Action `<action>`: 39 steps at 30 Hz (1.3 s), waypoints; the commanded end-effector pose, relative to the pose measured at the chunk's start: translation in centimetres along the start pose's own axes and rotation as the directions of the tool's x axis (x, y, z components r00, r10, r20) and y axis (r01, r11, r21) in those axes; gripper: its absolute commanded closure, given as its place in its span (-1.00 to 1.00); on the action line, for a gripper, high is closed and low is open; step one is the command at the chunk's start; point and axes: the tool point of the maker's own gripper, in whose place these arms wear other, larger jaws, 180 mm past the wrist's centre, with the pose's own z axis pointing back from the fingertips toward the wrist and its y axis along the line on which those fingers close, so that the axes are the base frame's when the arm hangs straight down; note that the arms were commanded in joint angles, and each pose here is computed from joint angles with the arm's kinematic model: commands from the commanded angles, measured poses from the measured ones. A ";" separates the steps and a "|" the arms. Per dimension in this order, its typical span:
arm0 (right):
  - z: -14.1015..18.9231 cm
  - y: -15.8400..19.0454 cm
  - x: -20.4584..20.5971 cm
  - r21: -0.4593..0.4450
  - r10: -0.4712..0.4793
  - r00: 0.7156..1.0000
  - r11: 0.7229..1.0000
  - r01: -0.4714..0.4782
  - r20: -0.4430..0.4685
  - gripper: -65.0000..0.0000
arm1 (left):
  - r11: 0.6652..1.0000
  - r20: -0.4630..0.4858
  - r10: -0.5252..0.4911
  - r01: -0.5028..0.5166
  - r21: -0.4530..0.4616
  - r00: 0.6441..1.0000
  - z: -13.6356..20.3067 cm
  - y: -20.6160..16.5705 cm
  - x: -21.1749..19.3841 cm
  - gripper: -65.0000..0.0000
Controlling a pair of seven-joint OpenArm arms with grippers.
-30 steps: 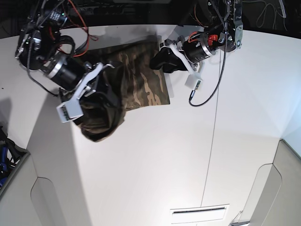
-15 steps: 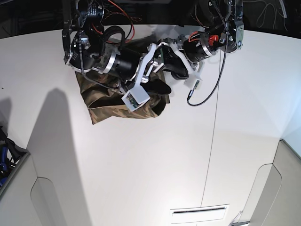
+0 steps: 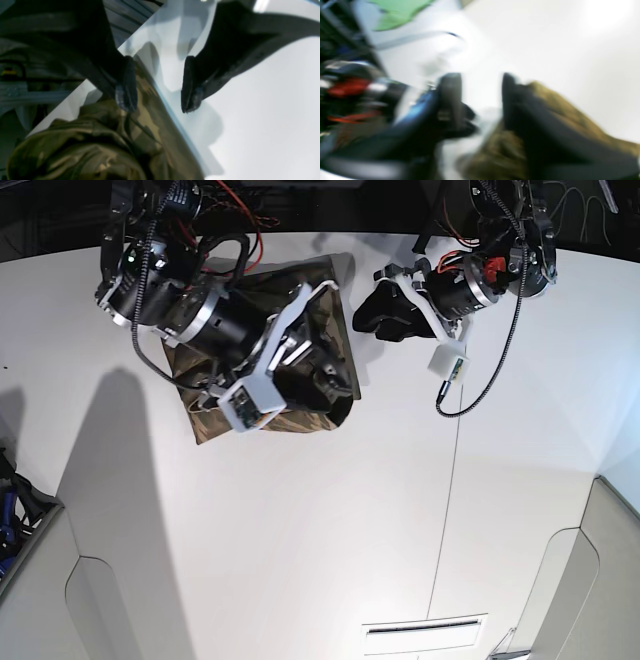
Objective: Fold the T-shirt properly
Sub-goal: 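Grasp the other strip end with the right gripper and fold it over, then adjust and square the folded bundle with both grippers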
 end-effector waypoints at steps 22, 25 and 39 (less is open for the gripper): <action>-1.3 -2.3 -8.1 0.155 -0.175 0.962 0.965 0.210 -0.209 1.00 | 0.999 0.027 0.030 -0.029 -0.030 0.999 1.2 -0.5 -0.8 0.09; -1.9 2.6 -8.5 0.285 -0.172 0.958 0.929 0.235 -0.230 1.00 | 0.999 0.025 0.029 -0.028 -0.029 0.999 1.2 -0.5 -0.9 0.08; -2.4 4.9 -0.4 0.263 -0.017 1.000 0.965 0.013 0.010 1.00 | 0.998 0.060 -0.044 0.047 -0.041 0.997 1.8 -1.5 0.5 0.23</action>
